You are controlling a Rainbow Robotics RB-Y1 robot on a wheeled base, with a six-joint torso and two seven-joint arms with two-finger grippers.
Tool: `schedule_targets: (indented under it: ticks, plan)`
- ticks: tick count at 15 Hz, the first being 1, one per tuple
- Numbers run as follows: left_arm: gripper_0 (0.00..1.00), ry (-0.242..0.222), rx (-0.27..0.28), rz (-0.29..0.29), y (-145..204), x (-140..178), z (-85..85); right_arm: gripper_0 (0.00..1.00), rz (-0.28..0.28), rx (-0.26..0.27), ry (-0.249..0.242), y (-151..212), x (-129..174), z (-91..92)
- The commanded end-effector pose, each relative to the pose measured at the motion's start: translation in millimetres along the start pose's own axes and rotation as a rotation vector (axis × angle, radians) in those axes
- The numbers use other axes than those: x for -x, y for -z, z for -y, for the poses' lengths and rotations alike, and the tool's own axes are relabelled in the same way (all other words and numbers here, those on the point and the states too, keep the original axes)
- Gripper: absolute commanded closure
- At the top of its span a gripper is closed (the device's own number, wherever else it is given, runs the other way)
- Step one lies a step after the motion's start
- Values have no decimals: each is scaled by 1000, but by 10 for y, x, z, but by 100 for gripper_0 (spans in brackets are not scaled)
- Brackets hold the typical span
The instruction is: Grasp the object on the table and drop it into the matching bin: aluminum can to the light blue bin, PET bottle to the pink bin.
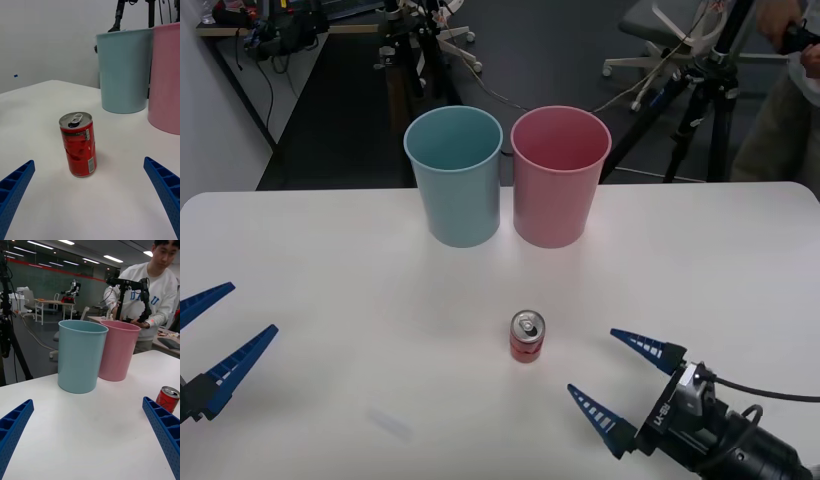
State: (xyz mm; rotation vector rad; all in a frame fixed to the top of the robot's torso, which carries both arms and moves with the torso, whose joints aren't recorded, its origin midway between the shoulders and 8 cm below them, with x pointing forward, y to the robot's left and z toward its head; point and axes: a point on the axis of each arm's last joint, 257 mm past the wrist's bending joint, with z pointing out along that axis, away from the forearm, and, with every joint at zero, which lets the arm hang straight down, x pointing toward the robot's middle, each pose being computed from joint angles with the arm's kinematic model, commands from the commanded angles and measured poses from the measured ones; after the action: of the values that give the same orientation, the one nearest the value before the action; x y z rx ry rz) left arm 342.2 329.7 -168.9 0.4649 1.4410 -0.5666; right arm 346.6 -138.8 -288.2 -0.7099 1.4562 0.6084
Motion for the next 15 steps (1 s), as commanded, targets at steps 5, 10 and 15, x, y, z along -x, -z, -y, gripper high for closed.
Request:
schedule_targets:
  ticks: [5,10,15]
  plan:
    - [0,0,0,0,0,0,0,0,-23,-51,81,-336,-79,-31]
    - [0,0,0,0,0,0,0,0,-49,-59,102,-449,-160,-108]
    - [0,0,0,0,0,0,0,0,-62,-62,105,-575,-191,-172]
